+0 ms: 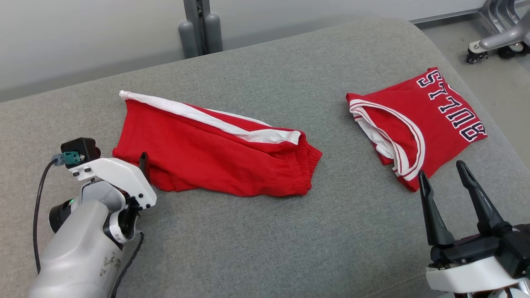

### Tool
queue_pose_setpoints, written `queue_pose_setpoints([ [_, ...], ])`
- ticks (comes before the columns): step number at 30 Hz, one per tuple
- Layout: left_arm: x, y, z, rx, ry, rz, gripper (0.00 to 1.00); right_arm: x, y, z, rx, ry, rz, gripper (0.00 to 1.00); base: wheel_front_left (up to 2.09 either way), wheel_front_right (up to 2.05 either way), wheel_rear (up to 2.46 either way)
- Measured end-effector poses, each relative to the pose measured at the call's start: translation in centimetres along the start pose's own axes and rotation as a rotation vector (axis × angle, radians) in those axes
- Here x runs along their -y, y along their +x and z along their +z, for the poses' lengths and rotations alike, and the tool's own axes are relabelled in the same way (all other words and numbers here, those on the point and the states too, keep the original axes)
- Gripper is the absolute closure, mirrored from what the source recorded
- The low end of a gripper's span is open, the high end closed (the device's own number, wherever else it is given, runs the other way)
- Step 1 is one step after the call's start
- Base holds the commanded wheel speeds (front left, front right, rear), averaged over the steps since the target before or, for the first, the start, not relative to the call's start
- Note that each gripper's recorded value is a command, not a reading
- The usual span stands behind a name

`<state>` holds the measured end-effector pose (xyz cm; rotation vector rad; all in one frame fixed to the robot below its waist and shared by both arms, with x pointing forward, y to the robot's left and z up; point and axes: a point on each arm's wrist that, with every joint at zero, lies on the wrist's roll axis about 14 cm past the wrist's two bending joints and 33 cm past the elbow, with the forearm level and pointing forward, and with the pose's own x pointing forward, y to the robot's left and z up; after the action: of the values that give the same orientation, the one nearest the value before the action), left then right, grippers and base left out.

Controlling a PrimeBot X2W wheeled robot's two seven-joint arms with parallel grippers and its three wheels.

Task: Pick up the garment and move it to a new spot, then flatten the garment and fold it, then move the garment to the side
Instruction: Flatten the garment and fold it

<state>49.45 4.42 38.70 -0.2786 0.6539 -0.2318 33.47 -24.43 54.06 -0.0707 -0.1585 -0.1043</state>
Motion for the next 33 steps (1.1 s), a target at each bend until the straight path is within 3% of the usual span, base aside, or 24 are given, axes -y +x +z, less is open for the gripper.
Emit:
queue_pose_setpoints([
  [6, 0.8, 0.7, -0.2, -0.064, -0.117, -0.017, 0.0, -0.1, -0.5, -0.6, -0.02, 0.016, -0.009, 0.0, 0.0, 0.0, 0.0],
  [11, -0.4, 0.9, -2.5, -0.228, -0.07, 0.039, 0.0, -0.5, -0.5, -1.0, -0.034, 0.031, 0.0, 0.0, 0.0, 0.0, 0.0],
  [21, 0.3, 2.0, -2.3, -0.281, -0.046, 0.042, 0.0, -0.7, -0.7, -1.6, -0.056, 0.049, -0.002, 0.0, 0.0, 0.0, 0.0],
  [22, 0.3, 2.0, -2.5, -0.286, -0.033, 0.041, 0.71, -0.6, -0.8, -1.7, -0.058, 0.051, -0.004, 0.0, 0.0, 0.0, 0.0],
  [23, 0.3, 2.1, -2.6, -0.286, -0.034, 0.039, 1.0, -0.6, -0.8, -1.7, -0.06, 0.053, -0.006, 0.0, 0.0, 0.0, 0.0],
  [27, 0.7, 2.0, -2.5, -0.251, -0.065, -0.012, 1.0, -0.5, -0.6, -1.8, -0.06, 0.06, -0.013, 0.0, 0.0, 0.0, 0.0],
  [33, 0.4, 0.8, -0.2, -0.031, -0.139, -0.059, 1.0, -1.0, -0.5, -2.5, -0.074, 0.079, 0.001, 0.0, 0.0, 0.0, 0.0],
])
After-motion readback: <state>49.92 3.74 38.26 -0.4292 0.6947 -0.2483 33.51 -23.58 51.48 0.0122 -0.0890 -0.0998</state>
